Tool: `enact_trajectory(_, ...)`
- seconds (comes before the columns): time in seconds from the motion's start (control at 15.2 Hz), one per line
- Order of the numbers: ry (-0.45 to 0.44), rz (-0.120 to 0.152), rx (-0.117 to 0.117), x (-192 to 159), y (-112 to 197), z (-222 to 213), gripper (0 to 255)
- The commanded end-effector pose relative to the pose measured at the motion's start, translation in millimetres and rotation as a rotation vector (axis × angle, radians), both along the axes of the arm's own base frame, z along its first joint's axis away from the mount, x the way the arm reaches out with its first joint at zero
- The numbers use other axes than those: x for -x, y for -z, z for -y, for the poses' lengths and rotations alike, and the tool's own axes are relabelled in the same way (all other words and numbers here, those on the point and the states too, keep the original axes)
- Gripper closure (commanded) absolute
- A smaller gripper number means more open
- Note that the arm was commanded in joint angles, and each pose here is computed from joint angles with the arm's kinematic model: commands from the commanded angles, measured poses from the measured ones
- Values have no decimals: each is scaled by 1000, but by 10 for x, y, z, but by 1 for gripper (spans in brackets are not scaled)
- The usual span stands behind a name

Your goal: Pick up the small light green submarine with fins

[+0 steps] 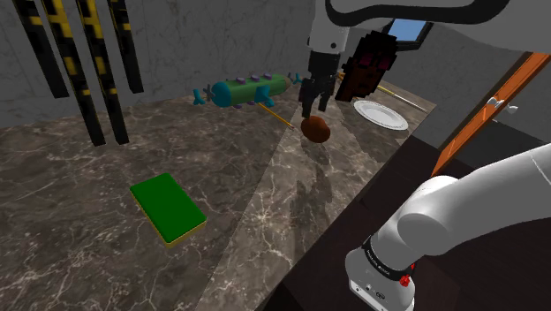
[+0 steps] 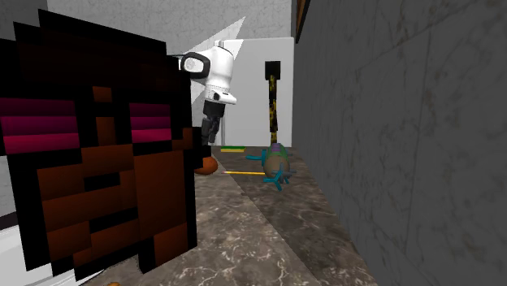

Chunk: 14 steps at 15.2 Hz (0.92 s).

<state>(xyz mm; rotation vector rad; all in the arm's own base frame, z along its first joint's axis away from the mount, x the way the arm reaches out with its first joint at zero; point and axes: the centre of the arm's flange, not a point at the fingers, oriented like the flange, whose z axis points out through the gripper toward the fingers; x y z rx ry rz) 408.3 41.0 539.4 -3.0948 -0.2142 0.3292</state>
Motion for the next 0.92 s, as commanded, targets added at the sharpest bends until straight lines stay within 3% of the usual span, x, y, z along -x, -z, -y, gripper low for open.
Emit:
enact_trajectory(0.0,-2,2,8,-267,-8,-30,0)
enact_trajectory(0.86,-16,17,58,-1909,-15,-198,0)
